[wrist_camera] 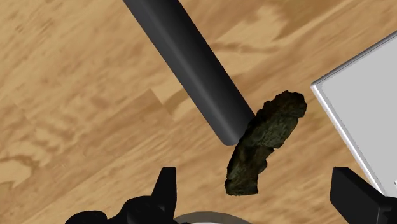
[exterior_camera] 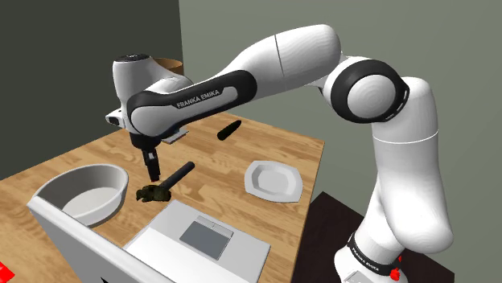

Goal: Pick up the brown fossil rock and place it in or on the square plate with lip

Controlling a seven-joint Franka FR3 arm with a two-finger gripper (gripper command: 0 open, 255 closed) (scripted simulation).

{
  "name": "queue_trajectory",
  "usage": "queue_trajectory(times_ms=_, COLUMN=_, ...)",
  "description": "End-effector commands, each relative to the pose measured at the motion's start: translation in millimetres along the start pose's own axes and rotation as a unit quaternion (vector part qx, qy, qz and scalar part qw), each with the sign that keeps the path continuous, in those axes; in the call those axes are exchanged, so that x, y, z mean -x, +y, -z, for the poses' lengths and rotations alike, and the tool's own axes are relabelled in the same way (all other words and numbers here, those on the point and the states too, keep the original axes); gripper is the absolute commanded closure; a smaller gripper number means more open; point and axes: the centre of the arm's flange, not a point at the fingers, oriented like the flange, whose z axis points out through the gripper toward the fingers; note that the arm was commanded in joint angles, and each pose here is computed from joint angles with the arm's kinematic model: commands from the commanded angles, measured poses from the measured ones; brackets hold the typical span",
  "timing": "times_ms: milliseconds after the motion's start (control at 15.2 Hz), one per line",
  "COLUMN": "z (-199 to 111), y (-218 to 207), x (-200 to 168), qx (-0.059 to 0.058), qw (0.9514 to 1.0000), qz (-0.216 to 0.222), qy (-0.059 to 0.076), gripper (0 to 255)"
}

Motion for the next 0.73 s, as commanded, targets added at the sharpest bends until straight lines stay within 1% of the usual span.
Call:
queue_trajectory(times_ms=0, z=-10.8, y=0.8, x=-0.2, qx=0.000, qw=1.0000, qz=0.000, qy=-0.001, gripper=0)
queue_trajectory(times_ms=198, z=-24.4, y=0.7, x=-0.2, qx=0.000, qw=1.0000, qz=0.000, qy=-0.001, gripper=0)
queue_trajectory(times_ms=660, z=-24.4, y=0.8, x=-0.2, qx=0.000, qw=1.0000, qz=0.000, qy=-0.001, gripper=0)
